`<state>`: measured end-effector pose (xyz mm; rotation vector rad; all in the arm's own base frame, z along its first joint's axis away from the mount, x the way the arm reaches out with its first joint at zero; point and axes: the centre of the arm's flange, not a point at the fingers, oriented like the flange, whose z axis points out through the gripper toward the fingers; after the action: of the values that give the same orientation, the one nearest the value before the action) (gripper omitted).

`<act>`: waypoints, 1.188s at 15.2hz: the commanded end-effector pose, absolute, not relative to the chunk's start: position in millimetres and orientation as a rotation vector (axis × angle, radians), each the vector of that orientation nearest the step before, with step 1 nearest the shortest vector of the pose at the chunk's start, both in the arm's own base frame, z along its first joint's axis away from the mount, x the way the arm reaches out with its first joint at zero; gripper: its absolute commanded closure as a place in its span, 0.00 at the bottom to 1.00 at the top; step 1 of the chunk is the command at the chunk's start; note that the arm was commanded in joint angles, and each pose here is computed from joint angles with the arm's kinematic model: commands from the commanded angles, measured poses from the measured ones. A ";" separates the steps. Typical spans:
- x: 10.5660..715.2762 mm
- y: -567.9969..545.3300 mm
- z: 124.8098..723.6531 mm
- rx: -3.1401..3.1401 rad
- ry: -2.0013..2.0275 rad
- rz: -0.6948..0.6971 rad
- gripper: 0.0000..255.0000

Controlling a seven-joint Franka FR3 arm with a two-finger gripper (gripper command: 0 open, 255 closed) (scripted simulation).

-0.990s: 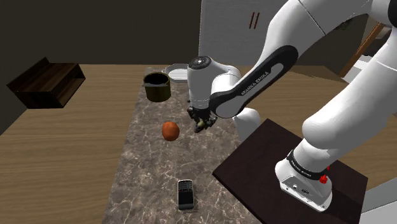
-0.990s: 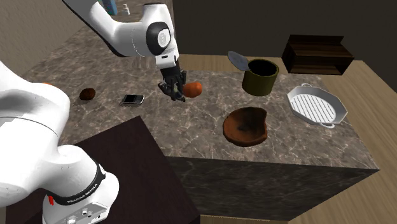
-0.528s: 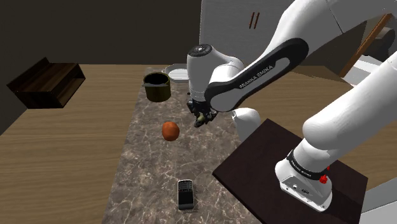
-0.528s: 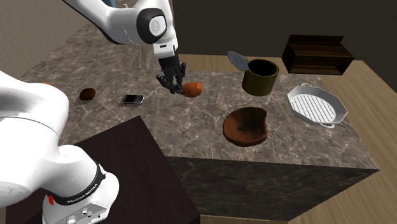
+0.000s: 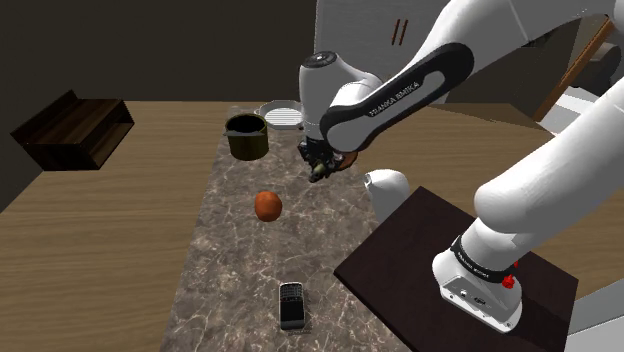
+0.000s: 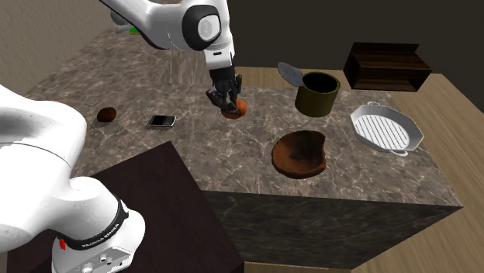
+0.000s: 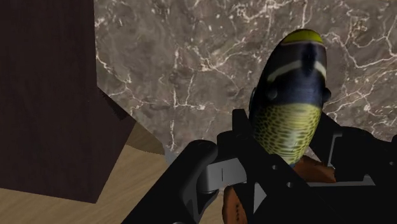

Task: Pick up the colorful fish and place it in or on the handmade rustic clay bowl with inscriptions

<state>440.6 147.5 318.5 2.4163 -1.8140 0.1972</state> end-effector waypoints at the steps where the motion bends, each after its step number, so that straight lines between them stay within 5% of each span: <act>1: 451.2 124.7 318.3 2.417 -1.812 0.198 1.00; 18: 574.0 -63.1 315.5 2.417 -1.812 0.198 1.00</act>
<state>569.1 -50.5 314.5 2.4168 -1.8132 0.1981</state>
